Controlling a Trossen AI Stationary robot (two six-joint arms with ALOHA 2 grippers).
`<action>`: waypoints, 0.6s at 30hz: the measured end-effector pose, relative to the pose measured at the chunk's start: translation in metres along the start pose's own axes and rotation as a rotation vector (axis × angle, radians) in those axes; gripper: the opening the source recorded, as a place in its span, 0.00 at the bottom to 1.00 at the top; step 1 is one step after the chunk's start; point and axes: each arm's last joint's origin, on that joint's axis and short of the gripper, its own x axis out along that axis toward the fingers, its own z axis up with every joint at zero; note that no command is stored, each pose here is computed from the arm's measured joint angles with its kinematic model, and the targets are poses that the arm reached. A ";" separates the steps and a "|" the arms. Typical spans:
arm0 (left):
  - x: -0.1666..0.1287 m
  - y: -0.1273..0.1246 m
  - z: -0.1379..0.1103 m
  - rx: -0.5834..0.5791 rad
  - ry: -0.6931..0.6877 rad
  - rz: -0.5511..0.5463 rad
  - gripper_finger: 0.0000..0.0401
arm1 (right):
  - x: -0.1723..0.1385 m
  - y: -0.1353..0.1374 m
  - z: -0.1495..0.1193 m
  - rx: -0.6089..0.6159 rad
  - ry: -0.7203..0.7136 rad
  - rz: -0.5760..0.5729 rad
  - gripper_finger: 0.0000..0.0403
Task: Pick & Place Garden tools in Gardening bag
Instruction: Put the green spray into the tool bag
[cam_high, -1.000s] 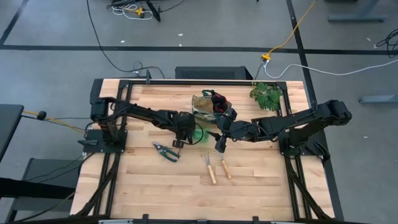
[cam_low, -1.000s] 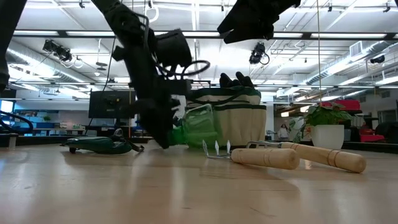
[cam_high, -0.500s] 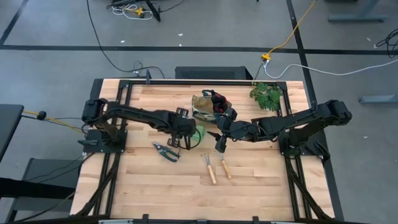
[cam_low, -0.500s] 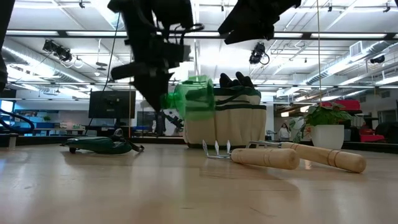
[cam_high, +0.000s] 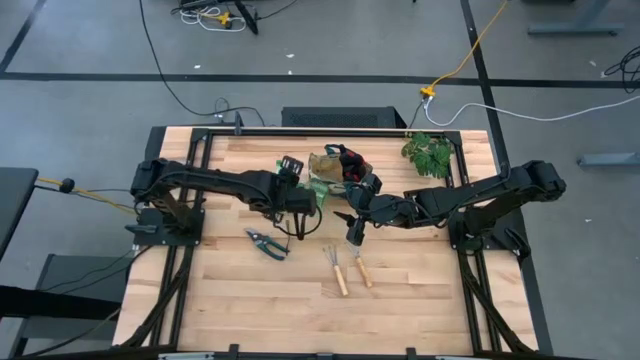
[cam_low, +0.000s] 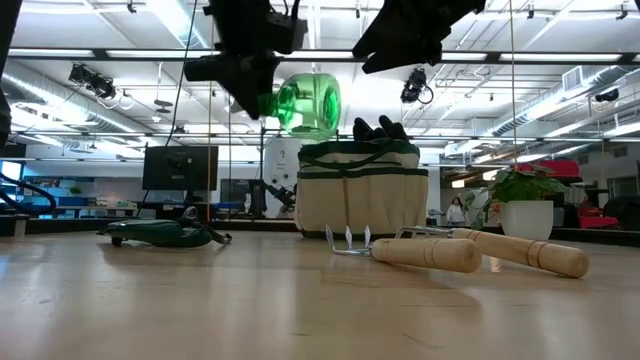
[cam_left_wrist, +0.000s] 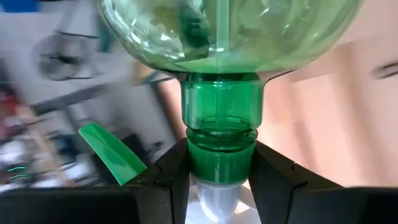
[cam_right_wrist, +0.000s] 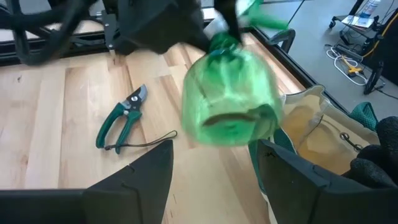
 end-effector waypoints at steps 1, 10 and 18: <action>-0.001 0.001 0.000 0.034 0.016 0.037 0.34 | 0.000 0.000 0.000 0.000 0.000 0.000 0.58; 0.001 0.011 -0.005 0.279 0.199 0.281 0.34 | 0.000 0.000 0.000 0.000 0.001 0.000 0.58; 0.008 0.025 -0.009 0.345 0.306 0.369 0.34 | 0.000 0.000 0.000 -0.002 0.004 0.000 0.58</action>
